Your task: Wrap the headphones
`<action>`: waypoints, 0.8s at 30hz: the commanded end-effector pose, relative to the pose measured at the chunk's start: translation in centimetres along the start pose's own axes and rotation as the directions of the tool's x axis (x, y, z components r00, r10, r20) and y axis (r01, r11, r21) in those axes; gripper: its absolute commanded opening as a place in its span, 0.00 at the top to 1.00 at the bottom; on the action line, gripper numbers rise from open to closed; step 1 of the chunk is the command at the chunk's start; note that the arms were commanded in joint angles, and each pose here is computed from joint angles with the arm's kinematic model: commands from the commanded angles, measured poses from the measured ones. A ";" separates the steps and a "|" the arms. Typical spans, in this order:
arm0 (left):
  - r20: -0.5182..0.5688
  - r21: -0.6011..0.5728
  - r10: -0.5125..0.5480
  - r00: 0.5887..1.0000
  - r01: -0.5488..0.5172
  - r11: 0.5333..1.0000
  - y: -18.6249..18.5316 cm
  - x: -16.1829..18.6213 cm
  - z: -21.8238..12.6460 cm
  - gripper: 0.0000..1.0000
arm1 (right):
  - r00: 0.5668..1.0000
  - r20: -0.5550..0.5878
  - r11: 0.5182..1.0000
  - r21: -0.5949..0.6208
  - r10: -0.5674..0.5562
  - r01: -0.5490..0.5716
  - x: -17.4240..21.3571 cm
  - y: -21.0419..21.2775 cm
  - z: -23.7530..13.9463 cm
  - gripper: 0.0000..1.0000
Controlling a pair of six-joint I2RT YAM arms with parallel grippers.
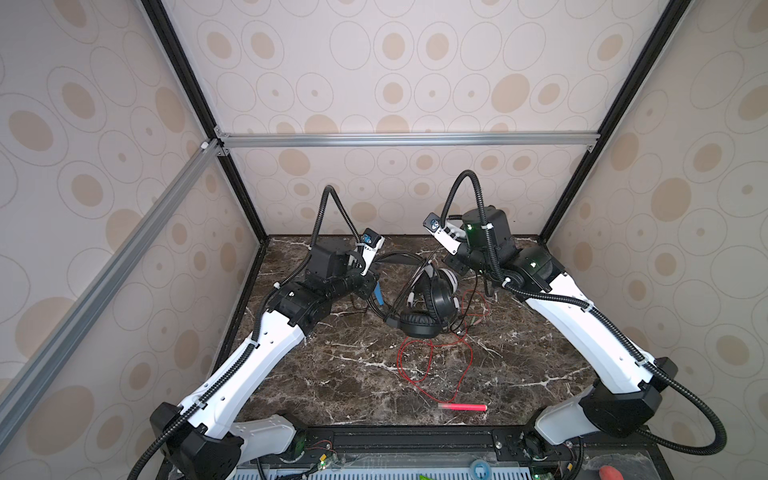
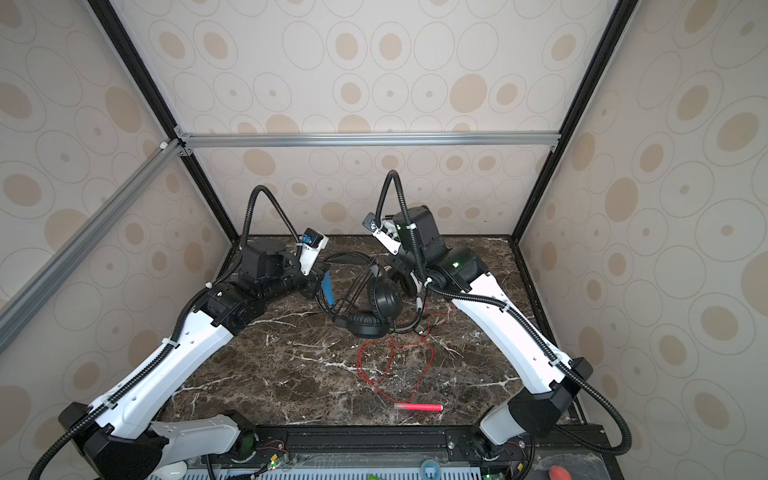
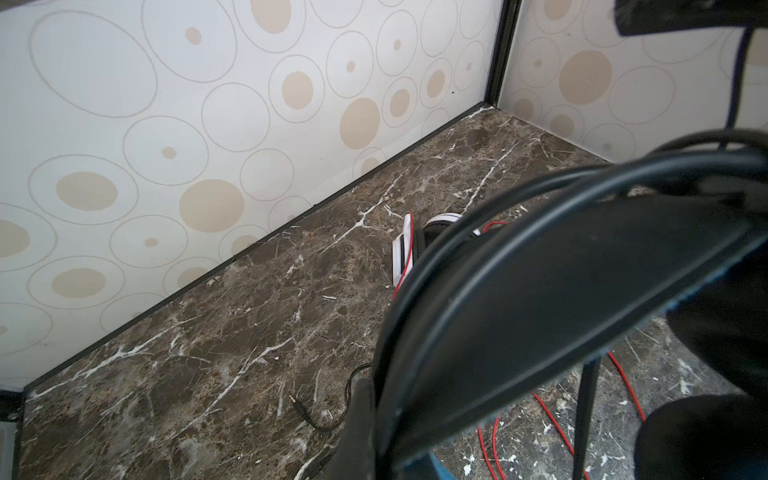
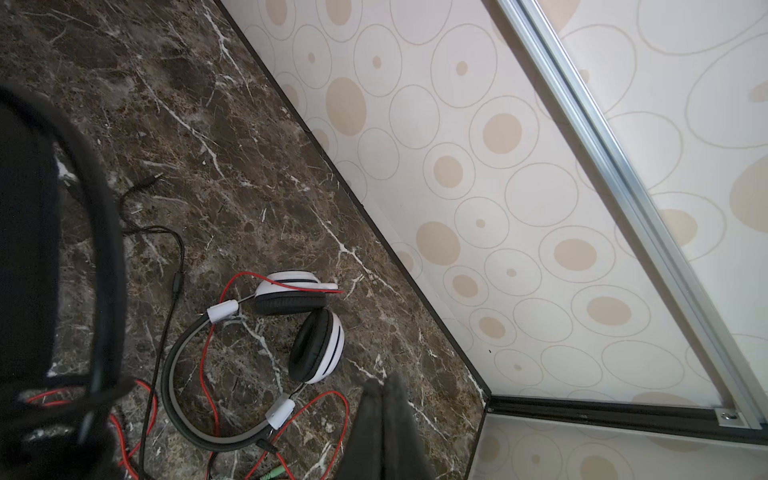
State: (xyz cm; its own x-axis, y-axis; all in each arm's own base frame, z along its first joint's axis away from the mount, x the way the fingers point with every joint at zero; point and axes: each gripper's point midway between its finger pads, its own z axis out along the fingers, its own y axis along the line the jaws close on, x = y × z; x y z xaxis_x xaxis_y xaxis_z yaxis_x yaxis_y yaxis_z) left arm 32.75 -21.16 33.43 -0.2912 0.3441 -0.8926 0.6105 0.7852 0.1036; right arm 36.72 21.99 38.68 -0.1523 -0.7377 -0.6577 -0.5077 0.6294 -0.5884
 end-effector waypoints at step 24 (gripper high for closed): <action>0.359 0.244 -0.158 0.920 0.071 0.967 -2.6 -14.9 -8.4 1.00 | 0.775 0.122 0.772 -0.272 0.620 -0.575 2.6 0.3 4.7 0.80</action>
State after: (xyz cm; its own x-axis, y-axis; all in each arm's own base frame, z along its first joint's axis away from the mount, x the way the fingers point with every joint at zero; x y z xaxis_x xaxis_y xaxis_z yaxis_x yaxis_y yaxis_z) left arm 30.30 -23.35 44.94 -0.1710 0.1448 -0.9746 0.7107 0.7033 -0.0202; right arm 40.07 20.77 33.48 -0.3441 -0.2422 -0.9072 -0.5223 0.8523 -0.0294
